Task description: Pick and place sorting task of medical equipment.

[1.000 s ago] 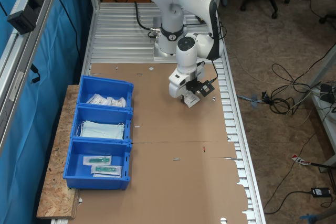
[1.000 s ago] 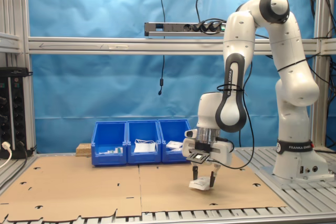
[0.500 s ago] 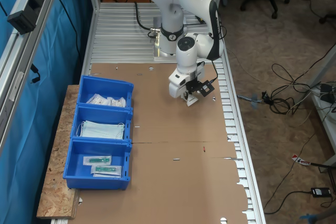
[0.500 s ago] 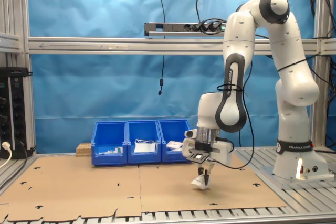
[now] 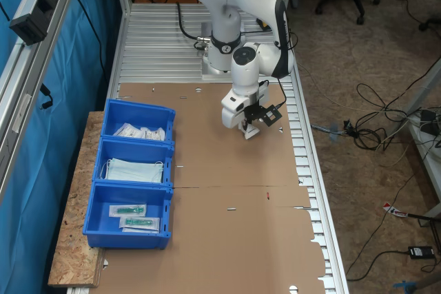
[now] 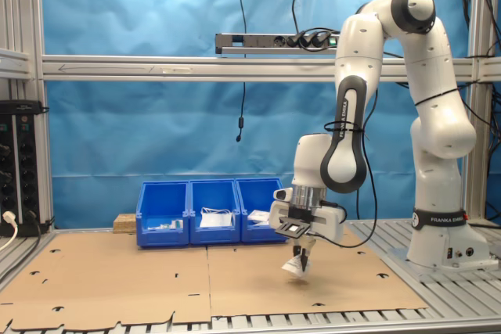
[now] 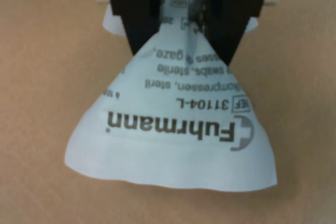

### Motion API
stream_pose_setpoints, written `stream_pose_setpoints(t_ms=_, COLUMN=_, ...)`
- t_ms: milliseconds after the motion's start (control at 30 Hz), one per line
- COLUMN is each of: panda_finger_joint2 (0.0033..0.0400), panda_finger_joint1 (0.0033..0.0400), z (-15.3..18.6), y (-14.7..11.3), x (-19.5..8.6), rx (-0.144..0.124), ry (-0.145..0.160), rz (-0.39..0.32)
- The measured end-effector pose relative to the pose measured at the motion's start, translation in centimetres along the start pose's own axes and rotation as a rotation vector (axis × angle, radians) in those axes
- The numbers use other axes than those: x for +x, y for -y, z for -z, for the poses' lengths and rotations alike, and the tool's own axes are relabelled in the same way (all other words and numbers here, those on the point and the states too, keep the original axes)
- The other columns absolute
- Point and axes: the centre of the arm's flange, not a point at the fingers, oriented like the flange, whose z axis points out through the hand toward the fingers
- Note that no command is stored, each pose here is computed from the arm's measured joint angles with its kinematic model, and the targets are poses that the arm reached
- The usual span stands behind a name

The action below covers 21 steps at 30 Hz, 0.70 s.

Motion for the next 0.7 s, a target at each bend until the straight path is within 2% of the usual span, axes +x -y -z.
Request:
stream_pose_setpoints(t_ms=333, panda_finger_joint2=0.0061, panda_finger_joint1=0.0061, z=3.1, y=0.7, x=1.4, rx=0.026, ry=-0.019, rz=0.017)
stream_pose_setpoints(t_ms=700, panda_finger_joint2=0.0062, panda_finger_joint1=0.0062, z=6.6, y=1.4, x=2.2, rx=0.064, ry=-0.010, rz=0.034)
